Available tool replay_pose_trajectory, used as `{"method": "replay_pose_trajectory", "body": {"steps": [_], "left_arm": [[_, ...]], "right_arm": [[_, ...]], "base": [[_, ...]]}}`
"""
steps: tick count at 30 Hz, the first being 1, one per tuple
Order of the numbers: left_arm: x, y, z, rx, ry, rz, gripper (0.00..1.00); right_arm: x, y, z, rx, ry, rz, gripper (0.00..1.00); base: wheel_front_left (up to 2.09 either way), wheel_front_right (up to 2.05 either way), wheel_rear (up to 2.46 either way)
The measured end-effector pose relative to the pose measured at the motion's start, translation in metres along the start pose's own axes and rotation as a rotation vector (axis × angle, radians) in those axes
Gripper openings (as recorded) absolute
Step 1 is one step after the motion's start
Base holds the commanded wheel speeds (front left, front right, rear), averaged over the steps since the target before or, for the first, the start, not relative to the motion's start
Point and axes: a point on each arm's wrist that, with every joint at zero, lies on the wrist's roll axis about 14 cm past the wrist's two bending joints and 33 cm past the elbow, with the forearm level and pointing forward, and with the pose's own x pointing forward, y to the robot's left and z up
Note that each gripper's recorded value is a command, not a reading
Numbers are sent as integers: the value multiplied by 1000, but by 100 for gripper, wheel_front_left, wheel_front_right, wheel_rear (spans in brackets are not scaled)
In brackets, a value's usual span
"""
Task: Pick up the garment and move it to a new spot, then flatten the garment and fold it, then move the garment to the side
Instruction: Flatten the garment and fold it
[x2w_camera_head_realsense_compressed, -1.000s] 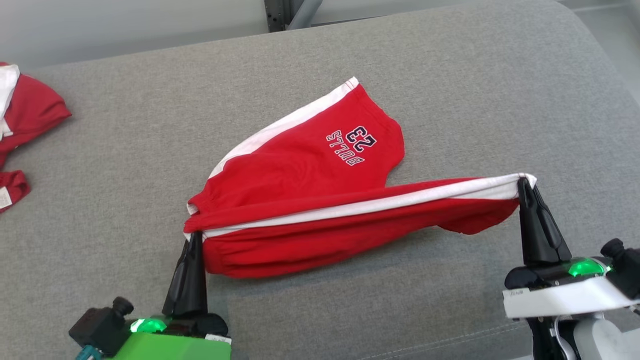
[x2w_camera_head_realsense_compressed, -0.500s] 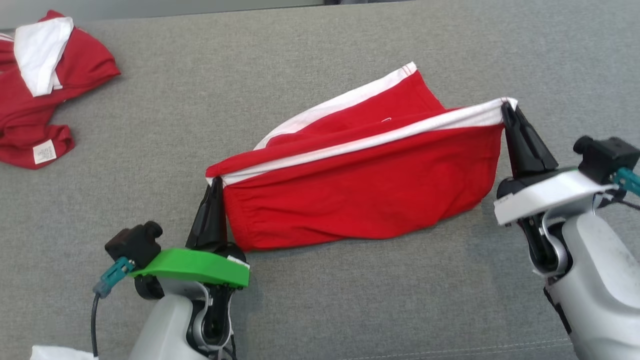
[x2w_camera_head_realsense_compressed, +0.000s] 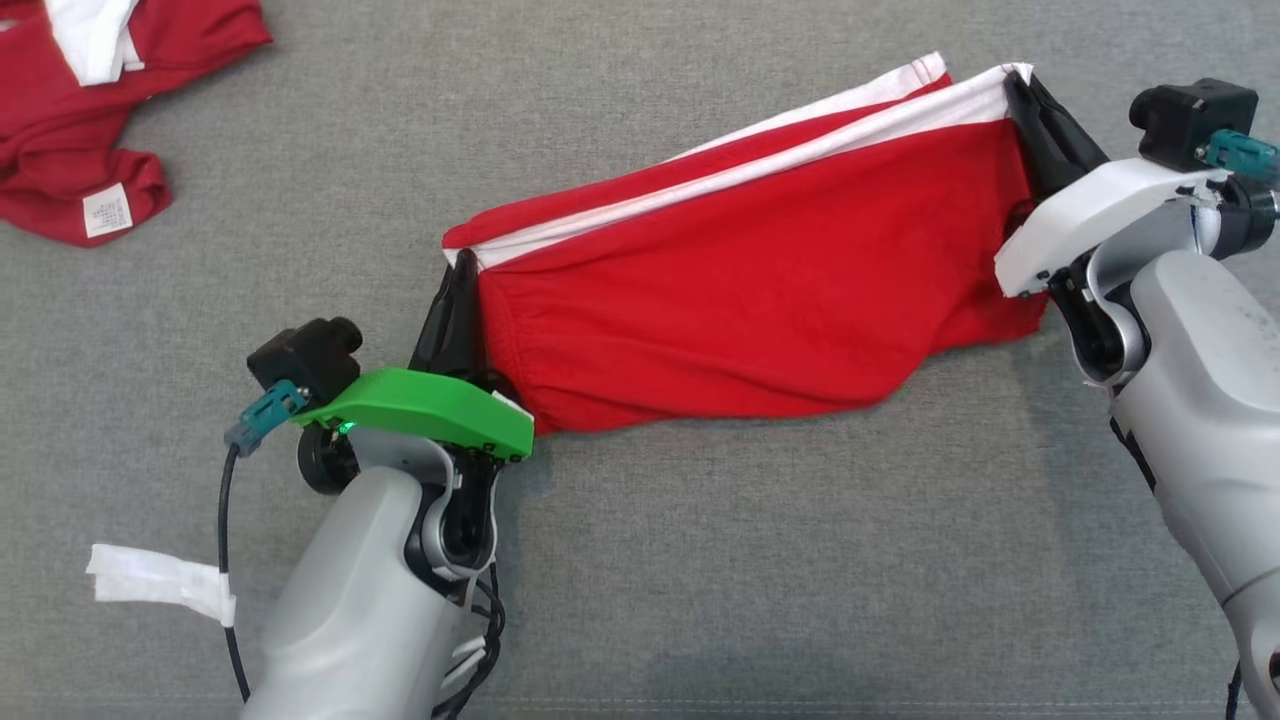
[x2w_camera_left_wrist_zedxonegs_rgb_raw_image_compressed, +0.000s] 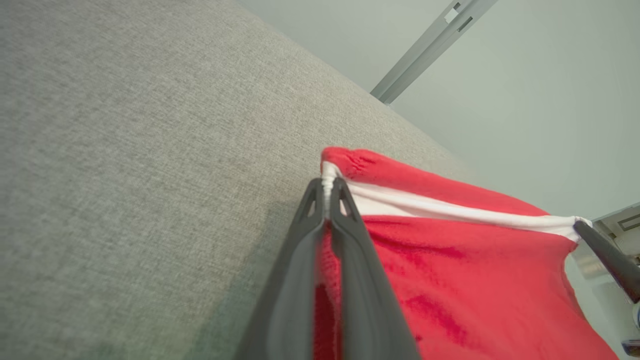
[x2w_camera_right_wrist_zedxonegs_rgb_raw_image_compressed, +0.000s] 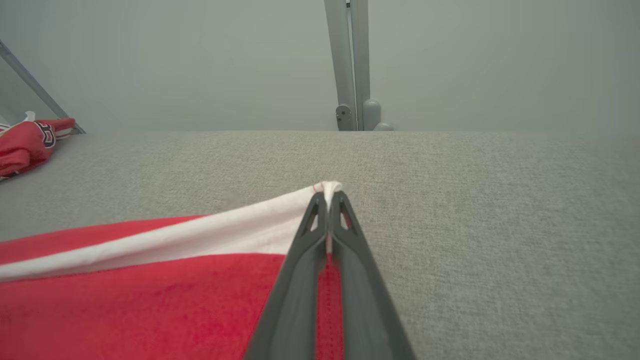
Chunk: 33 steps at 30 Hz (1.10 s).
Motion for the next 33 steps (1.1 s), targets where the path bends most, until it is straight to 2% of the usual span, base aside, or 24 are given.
{"method": "replay_pose_trajectory", "body": {"steps": [7,13,14,15,17,18,19,26,33], "left_arm": [[7,14,-1,30,16,50,0],[7,9,-8,47,41,34,0],[7,8,-7,51,39,33,18],[7,7,-7,60,38,27,26],[7,2,-4,94,29,7,48],[7,-1,-2,109,21,-6,82],[7,-5,1,130,11,-23,100],[-8,-15,19,254,-70,-78,100],[-35,-13,37,317,-149,-80,100]], "right_arm": [[24,12,-25,-9,80,31,0],[31,12,-30,-23,100,31,0],[33,12,-30,-26,100,30,0],[34,11,-30,-27,100,27,0],[36,10,-27,-32,95,22,39],[36,9,-25,-30,88,18,79],[37,8,-22,-26,82,13,100],[34,11,-6,-39,51,19,100],[16,4,5,-82,42,20,100]], "base": [[0,0,0],[0,0,0],[0,0,0],[0,0,0],[0,0,0],[0,0,0],[0,0,0],[0,0,0],[0,0,0]]}}
